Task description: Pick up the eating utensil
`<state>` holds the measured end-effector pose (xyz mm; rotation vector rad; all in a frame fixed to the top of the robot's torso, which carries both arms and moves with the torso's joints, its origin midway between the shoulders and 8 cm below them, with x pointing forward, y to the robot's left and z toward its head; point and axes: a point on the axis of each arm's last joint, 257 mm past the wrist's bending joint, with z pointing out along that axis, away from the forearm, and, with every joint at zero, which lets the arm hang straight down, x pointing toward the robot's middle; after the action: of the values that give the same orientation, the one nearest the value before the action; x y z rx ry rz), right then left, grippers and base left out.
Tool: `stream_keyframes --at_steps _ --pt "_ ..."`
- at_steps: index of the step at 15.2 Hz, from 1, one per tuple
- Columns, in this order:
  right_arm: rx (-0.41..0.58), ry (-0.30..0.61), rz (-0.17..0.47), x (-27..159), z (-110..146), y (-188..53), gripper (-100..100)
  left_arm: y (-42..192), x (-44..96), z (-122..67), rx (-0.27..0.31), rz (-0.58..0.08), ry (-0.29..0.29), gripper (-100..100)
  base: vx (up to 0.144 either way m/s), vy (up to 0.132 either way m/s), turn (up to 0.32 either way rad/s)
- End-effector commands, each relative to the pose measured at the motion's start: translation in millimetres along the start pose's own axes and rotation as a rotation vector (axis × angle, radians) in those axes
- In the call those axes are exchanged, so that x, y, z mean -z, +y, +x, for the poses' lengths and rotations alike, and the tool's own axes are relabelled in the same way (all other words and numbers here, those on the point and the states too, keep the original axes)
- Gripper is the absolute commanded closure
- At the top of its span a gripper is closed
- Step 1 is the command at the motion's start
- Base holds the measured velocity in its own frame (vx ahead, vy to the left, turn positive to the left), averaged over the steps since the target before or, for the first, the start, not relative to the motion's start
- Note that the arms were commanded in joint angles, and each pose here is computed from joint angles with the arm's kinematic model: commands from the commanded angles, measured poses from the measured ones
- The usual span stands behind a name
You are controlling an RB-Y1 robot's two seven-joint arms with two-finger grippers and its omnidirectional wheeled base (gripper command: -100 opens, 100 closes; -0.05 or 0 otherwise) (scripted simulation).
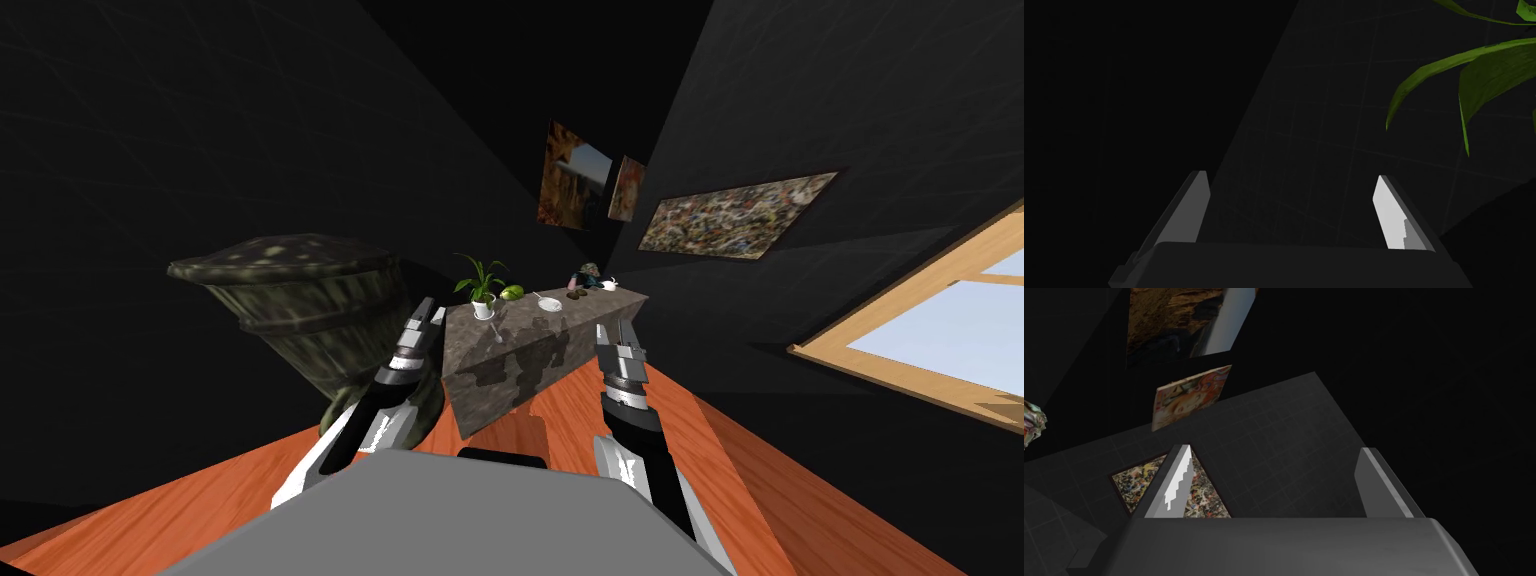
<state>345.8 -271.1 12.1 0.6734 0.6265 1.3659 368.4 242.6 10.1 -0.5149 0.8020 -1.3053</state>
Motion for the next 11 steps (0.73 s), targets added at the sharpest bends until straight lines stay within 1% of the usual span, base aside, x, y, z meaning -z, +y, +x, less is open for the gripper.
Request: stream_keyframes --at_steps 1,2,3,4,5,6,9,10,11 --pt "0.000 0.000 0.000 0.0 0 0 0 15 -4.2 2.4 -0.014 -0.041 0.028 -100 0.019 -0.082 -0.018" --pt "0.000 0.000 0.000 0.0 0 0 0 16 -4.2 2.5 -0.014 -0.045 0.028 -100 0.015 -0.070 -0.014" --pt "0.000 0.000 0.000 0.0 0 0 0 25 -7.4 3.0 -0.024 -0.071 0.044 -100 0.014 -0.073 -0.022" --pt "0.000 0.000 0.000 0.0 0 0 0 25 -7.4 3.1 -0.024 -0.074 0.044 -100 0.013 -0.069 -0.020" --pt "0.000 0.000 0.000 0.0 0 0 0 34 -10.5 3.2 -0.034 -0.100 0.058 -100 0.013 -0.077 -0.029" --pt "0.000 0.000 0.000 0.0 0 0 0 36 -10.4 3.2 -0.034 -0.105 0.059 -100 0.012 -0.073 -0.017" --pt "0.000 0.000 0.000 0.0 0 0 0 54 -16.2 2.4 -0.055 -0.159 0.083 -100 0.014 -0.076 -0.024" --pt "0.000 0.000 0.000 0.0 0 0 0 58 -15.6 2.3 -0.055 -0.174 0.083 -100 0.007 -0.085 -0.020" --pt "0.000 0.000 0.000 0.0 0 0 0 58 -15.6 2.3 -0.055 -0.174 0.083 -100 0.012 -0.057 -0.003"
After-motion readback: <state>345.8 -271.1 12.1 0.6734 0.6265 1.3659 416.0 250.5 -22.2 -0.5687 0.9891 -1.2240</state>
